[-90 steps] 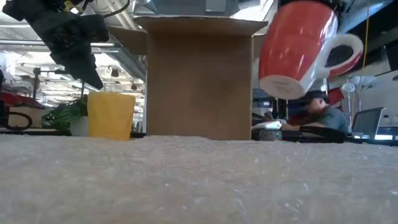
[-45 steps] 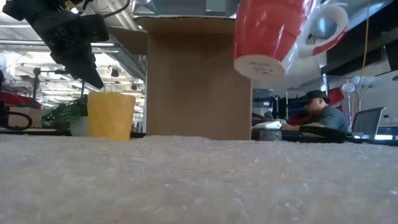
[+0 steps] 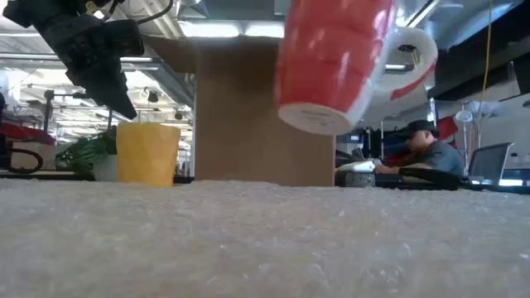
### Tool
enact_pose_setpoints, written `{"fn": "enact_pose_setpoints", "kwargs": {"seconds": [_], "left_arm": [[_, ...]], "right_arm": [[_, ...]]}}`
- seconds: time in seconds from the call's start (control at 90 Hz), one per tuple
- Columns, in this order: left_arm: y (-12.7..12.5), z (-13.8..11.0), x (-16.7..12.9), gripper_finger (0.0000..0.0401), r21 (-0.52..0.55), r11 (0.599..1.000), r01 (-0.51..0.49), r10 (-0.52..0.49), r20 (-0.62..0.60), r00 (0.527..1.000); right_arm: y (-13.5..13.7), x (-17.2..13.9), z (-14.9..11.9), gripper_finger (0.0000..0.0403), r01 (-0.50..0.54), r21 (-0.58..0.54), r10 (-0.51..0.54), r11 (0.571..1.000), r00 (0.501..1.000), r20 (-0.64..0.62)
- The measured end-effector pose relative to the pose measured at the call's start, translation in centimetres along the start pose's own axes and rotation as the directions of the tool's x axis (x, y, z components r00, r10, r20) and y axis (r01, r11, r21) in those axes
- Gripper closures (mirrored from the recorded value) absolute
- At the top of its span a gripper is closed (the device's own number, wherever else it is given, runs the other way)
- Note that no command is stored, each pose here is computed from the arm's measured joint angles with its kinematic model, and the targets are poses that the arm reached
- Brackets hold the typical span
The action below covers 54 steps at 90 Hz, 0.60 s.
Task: Wrap mug
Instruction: Put the red mug on the bubble wrap
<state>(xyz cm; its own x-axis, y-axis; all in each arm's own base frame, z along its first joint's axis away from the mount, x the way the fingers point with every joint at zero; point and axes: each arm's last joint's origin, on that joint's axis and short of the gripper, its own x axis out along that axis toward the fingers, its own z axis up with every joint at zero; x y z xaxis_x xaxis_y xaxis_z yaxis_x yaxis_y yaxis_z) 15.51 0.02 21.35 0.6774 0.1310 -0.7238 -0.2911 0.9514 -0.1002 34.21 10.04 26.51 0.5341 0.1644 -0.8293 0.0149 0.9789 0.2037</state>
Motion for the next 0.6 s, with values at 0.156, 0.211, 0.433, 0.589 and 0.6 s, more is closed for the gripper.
{"fn": "enact_pose_setpoints", "kwargs": {"seconds": [0.156, 0.211, 0.433, 0.589, 0.6], "left_arm": [[0.2, 0.2, 0.0, 0.0401, 0.035, 0.996, -0.079, 0.078, 0.041, 0.996], [0.4, 0.6, 0.0, 0.0401, 0.048, 0.993, -0.107, 0.103, 0.08, 0.991], [0.8, 2.2, 0.0, 0.0401, 0.068, 0.992, -0.108, 0.092, 0.209, 0.974], [1.1, 2.3, 0.6, 0.0401, 0.069, 0.99, -0.126, 0.111, 0.192, 0.975], [1.1, 2.3, 0.7, 0.0401, 0.069, 0.99, -0.127, 0.112, 0.189, 0.976]], "right_arm": [[0.3, 0.2, 0.2, 0.0403, -0.029, -0.008, 0.029, 1.0, 0.999, 0.015], [0.3, 0.2, 0.2, 0.0403, -0.03, -0.008, 0.03, 1.0, 0.999, 0.014], [0.4, 0.2, 0.5, 0.0403, -0.053, -0.009, 0.053, 0.999, 0.998, 0.046], [0.6, 0.1, 0.7, 0.0403, -0.079, -0.014, 0.08, 0.997, 0.995, 0.066], [0.6, 0.1, 0.7, 0.0403, -0.078, -0.014, 0.079, 0.997, 0.995, 0.065]]}}
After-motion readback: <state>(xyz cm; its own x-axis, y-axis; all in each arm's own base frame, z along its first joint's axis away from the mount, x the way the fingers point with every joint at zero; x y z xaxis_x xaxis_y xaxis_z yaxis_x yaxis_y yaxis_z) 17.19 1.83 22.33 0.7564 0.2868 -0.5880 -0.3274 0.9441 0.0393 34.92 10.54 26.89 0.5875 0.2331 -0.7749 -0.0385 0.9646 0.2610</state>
